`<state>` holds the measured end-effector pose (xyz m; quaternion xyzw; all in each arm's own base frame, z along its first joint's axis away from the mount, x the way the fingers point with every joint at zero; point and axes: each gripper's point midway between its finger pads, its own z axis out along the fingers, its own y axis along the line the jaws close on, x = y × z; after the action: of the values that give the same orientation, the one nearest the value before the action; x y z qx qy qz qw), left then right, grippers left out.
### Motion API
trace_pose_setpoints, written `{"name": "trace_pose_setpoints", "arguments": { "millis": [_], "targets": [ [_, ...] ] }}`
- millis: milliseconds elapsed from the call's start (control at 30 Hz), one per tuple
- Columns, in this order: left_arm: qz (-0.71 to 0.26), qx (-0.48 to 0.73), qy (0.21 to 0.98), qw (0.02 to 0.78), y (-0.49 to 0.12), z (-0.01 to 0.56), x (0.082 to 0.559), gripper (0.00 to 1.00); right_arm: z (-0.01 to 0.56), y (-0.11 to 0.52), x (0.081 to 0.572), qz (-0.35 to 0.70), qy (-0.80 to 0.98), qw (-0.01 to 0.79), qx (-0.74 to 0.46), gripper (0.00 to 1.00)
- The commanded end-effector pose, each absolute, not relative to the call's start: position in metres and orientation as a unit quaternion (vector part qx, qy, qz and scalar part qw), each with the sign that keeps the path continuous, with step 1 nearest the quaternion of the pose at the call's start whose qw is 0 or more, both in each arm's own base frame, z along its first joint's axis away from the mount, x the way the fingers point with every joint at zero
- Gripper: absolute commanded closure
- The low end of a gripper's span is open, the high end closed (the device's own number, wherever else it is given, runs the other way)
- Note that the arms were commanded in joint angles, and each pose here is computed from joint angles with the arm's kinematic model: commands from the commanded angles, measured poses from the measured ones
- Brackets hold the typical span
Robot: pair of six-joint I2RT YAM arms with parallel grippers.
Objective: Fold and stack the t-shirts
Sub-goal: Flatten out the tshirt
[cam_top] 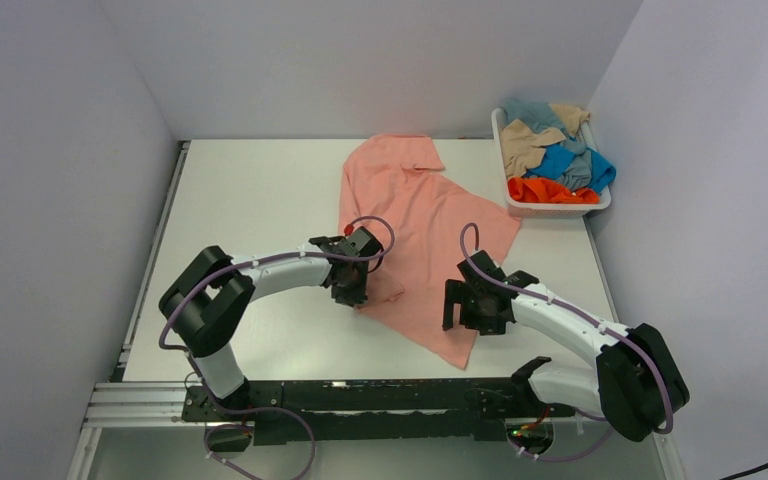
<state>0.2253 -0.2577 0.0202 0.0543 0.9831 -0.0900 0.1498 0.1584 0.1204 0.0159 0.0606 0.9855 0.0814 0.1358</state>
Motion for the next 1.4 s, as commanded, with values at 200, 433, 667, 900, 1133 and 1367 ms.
{"name": "trace_pose_setpoints", "arguments": {
  "millis": [200,433,667,900,1133,1367],
  "targets": [
    [-0.076,0.038,0.979,0.184,-0.246,0.057,0.235,0.72,-0.004,0.106,0.148,0.048,0.989,0.117,0.078,0.1],
    [-0.092,0.036,0.98,0.172,-0.245,0.053,0.234,0.78,-0.002,0.109,0.153,0.052,0.988,0.123,0.076,0.11],
    [-0.111,0.024,0.977,0.18,-0.249,0.056,0.241,1.0,0.007,0.109,0.162,0.048,0.987,0.141,0.066,0.13],
    [-0.143,-0.03,0.965,0.22,-0.222,0.076,0.258,1.0,0.052,0.125,0.186,0.071,0.976,0.206,0.023,0.13],
    [-0.128,-0.086,0.959,0.239,-0.181,0.079,0.269,1.0,0.041,0.172,0.189,0.124,0.97,0.204,-0.05,0.13],
    [-0.014,-0.189,0.938,0.291,-0.095,0.085,0.284,1.0,0.005,0.16,0.176,0.071,0.987,0.137,-0.037,0.13]
  ]
}}
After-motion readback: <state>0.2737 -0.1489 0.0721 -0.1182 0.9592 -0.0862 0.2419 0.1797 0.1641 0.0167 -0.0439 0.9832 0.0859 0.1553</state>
